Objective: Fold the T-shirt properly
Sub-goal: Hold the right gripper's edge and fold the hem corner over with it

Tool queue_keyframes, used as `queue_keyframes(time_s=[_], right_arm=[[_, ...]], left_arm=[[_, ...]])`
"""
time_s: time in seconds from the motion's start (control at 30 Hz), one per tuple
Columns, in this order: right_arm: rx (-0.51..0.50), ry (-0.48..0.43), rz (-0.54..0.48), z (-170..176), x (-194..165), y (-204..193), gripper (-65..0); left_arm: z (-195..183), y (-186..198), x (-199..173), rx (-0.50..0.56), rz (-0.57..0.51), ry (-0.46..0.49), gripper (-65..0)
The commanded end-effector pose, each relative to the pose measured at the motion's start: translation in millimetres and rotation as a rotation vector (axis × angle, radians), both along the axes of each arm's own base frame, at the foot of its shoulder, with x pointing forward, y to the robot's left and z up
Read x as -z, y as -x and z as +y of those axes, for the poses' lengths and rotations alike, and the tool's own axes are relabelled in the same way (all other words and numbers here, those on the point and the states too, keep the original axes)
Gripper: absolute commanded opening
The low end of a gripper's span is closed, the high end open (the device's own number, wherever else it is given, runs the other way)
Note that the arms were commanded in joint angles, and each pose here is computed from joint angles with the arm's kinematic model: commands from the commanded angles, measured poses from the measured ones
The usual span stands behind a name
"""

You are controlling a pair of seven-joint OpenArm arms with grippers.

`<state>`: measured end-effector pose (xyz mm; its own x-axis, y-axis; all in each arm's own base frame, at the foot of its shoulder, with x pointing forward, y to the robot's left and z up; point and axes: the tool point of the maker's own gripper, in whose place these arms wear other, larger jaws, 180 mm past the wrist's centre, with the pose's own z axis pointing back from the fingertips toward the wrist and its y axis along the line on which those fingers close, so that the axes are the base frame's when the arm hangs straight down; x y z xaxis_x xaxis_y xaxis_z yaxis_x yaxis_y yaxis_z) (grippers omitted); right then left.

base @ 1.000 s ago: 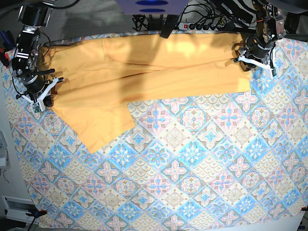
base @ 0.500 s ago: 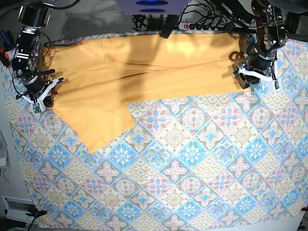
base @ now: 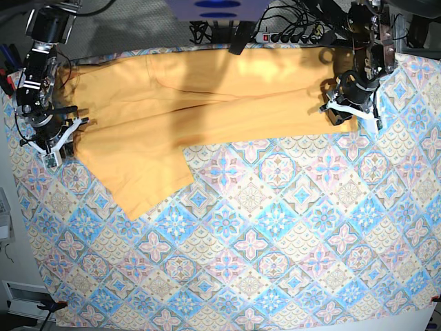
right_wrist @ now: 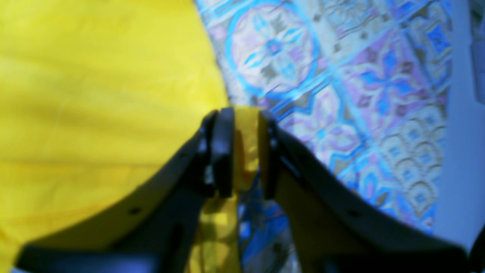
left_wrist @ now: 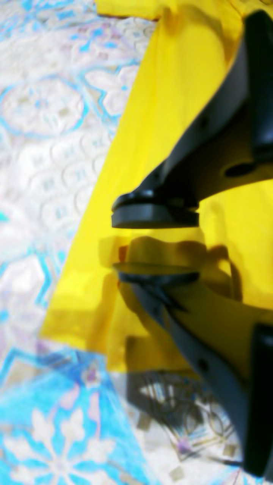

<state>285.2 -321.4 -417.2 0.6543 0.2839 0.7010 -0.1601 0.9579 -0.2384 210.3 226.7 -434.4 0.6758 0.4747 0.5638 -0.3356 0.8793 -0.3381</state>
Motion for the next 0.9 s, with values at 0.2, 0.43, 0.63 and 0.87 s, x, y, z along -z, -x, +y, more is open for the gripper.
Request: queue_keyframes(time_s=[0.2, 0.43, 0.63, 0.87], right_arm=[[0.035, 0.012, -0.137, -9, -37, -42, -34.6], [-0.076, -0.067, -0.130, 49, -27, -88, -33.1], [-0.117, -0.114, -0.093, 69, -6, -109, -33.2], [-0.097, -0.203, -0.052, 69, 22, -112, -33.2]], left_arm=[[9, -1, 0, -0.015, -0.006, -0.016, -51.2], [9, 1, 3, -0.016, 0.002, -0.013, -51.3], [8, 3, 4, -0.016, 0.006, -0.012, -51.3], [9, 4, 4, -0.018, 0.008, -0.010, -51.3]])
